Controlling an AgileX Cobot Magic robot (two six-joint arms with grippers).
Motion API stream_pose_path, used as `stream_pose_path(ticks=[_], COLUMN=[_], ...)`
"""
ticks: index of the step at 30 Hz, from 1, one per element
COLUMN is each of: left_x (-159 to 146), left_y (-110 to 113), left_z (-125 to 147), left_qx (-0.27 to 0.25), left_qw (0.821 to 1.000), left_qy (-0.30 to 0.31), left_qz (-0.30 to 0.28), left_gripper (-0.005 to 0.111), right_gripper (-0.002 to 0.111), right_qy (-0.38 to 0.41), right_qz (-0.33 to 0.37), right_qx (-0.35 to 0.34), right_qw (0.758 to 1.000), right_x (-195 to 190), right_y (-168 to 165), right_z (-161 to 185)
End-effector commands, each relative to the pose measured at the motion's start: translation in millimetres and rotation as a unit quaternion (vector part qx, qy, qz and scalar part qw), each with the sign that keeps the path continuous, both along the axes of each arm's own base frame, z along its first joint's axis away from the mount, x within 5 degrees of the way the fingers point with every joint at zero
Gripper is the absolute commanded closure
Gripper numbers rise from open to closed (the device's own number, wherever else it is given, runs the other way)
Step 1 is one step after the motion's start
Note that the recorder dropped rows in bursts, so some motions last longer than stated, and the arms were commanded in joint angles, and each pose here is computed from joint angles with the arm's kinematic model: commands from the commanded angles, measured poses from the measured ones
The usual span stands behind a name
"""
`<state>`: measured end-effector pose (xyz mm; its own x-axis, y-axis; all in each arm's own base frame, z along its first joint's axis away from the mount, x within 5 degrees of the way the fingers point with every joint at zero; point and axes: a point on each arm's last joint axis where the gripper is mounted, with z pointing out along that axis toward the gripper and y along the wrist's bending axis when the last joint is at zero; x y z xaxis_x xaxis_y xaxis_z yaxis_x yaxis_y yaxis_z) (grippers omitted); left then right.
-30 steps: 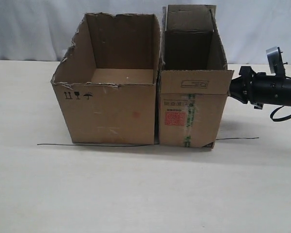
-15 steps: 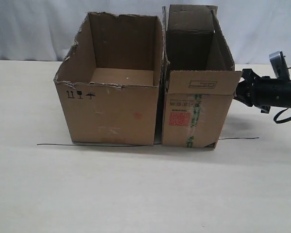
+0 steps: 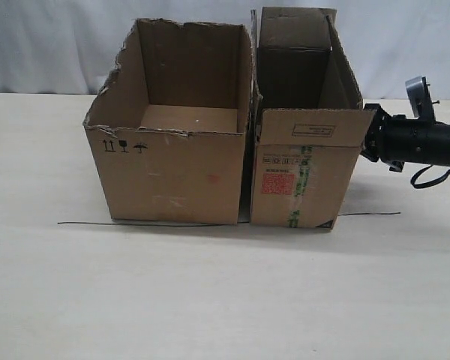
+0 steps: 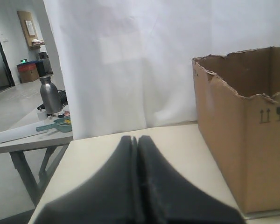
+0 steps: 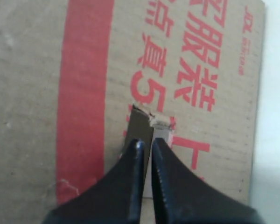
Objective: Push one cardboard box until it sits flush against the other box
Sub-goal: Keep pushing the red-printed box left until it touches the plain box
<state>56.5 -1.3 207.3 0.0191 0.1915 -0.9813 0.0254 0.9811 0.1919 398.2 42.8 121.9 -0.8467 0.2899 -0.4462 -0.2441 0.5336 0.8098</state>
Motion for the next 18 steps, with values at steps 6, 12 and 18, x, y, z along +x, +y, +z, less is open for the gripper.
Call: stream_pose_path(ticks=[6, 12, 18], left_x=[-0.1, -0.1, -0.1], left_y=[0.0, 0.0, 0.0], left_z=[-0.4, -0.4, -0.4], left_qx=[-0.001, -0.001, -0.001], left_qw=[1.0, 1.0, 1.0], left_qy=[-0.002, -0.002, -0.002], left_qz=[0.0, 0.0, 0.0], left_gripper=[0.107, 0.107, 0.107], right_gripper=[0.103, 0.103, 0.103], right_qy=[-0.011, -0.014, -0.014], right_qz=[0.002, -0.001, -0.001], right_qx=[0.005, 0.011, 0.011], right_qw=[1.0, 1.0, 1.0], right_x=[1.8, 2.5, 2.5], right_y=[4.7, 6.5, 6.5], right_z=[2.0, 3.2, 3.2])
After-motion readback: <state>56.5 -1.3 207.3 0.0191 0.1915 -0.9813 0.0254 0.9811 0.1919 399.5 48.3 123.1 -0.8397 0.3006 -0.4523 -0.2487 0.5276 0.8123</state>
